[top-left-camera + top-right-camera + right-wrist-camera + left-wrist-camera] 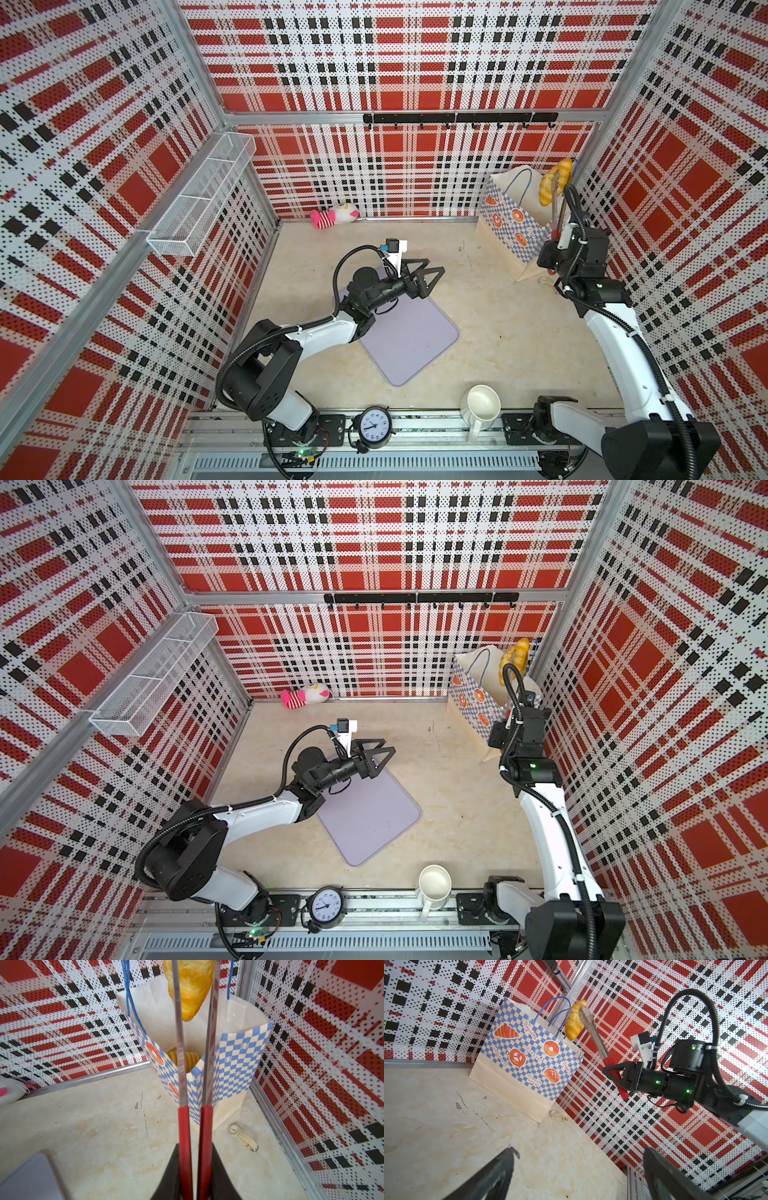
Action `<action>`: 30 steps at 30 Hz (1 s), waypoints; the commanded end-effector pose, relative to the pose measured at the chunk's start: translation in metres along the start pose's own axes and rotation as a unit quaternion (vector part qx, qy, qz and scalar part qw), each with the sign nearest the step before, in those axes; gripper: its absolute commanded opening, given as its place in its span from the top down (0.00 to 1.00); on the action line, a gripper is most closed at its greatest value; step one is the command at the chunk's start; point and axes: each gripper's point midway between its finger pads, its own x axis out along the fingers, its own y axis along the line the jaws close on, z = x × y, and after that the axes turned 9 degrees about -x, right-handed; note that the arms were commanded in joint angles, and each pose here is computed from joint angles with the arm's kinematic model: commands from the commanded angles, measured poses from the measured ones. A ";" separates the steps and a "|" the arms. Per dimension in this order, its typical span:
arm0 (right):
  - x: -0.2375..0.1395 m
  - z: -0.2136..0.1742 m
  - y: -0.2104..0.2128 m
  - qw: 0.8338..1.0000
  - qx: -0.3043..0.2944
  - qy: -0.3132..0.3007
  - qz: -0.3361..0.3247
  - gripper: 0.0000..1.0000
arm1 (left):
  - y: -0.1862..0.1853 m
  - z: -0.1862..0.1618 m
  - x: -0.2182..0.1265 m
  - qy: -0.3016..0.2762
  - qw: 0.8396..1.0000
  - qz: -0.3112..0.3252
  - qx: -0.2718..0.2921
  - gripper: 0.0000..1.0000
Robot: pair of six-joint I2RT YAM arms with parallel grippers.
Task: Place the fake bread into the paper bag
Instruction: 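Open the tongs with the right gripper to drop the oval bun into the bag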
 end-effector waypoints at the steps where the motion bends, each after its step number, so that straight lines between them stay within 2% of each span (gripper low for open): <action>1: 0.002 0.004 -0.001 1.000 -0.007 -0.010 0.001 0.87 | -0.013 0.008 0.004 -0.010 1.000 -0.028 0.009 0.01; 13: 0.003 -0.004 -0.003 1.000 -0.006 0.002 -0.004 0.71 | -0.013 0.008 -0.004 -0.019 0.999 -0.032 0.001 0.01; 30: -0.011 0.002 -0.004 1.000 -0.006 -0.011 -0.001 0.69 | -0.022 0.010 -0.016 -0.032 0.999 -0.041 0.001 0.01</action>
